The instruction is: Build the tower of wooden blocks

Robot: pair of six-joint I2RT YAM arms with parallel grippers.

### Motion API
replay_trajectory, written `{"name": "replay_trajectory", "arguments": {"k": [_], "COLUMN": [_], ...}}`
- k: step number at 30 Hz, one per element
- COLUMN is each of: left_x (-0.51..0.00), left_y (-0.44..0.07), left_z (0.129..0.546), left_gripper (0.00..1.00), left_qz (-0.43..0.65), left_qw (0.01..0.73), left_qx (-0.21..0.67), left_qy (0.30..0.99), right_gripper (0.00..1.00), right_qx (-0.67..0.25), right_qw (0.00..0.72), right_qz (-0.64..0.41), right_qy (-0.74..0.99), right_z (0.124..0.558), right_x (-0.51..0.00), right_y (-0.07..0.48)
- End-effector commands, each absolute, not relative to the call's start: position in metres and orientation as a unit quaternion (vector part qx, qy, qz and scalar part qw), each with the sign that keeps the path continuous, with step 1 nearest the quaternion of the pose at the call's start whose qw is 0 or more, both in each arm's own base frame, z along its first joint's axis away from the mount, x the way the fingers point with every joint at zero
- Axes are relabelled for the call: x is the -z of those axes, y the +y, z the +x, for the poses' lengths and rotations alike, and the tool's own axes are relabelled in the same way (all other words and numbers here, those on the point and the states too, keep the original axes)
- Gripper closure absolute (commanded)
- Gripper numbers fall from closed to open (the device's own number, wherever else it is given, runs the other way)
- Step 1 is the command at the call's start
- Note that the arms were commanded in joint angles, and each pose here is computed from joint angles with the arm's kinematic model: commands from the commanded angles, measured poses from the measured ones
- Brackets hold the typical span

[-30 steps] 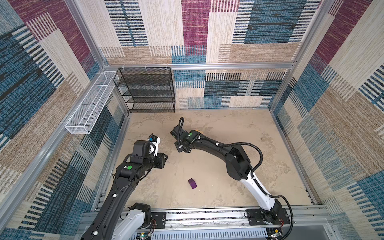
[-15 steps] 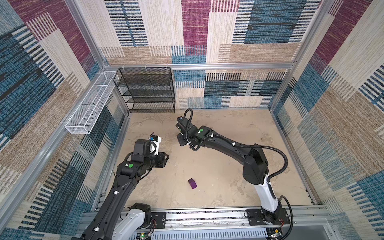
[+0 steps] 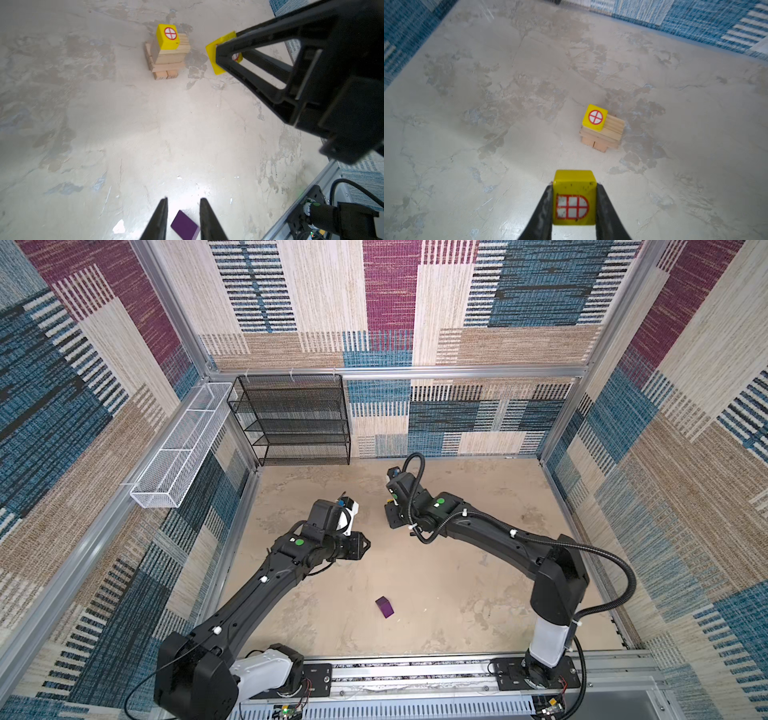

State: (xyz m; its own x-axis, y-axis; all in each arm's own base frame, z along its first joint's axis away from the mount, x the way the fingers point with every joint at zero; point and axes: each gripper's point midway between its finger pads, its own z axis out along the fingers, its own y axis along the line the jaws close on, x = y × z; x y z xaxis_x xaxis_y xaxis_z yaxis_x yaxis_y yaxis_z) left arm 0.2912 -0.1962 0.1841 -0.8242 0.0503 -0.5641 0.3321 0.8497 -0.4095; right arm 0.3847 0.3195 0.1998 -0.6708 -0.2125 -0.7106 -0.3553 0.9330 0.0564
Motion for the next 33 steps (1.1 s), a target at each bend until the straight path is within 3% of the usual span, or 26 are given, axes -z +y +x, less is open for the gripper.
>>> {"name": "replay_trajectory", "arguments": {"k": [1,9,33], "left_x": [-0.196,-0.19,-0.197], "left_y": [-0.219,-0.262,-0.24], "left_z": [0.306,0.313,0.309], "left_gripper": [0.7,0.72,0.72], "left_qz": [0.118,0.158,0.162], "left_qw": [0.3,0.285,0.333], "left_qx": [0.261,0.28,0.242], "left_qy": [0.91,0.903,0.897], "right_gripper": [1.0,1.0,1.0], "right_qx": [-0.114,-0.094,-0.13], "right_qw": [0.39,0.361,0.328], "right_qz": [-0.114,-0.071,-0.082], "right_qy": [0.907,0.925,0.932], "right_z": [0.391,0.399,0.464], "right_x": [-0.208,-0.178,-0.141], "right_y": [0.296,0.248,0.299]}}
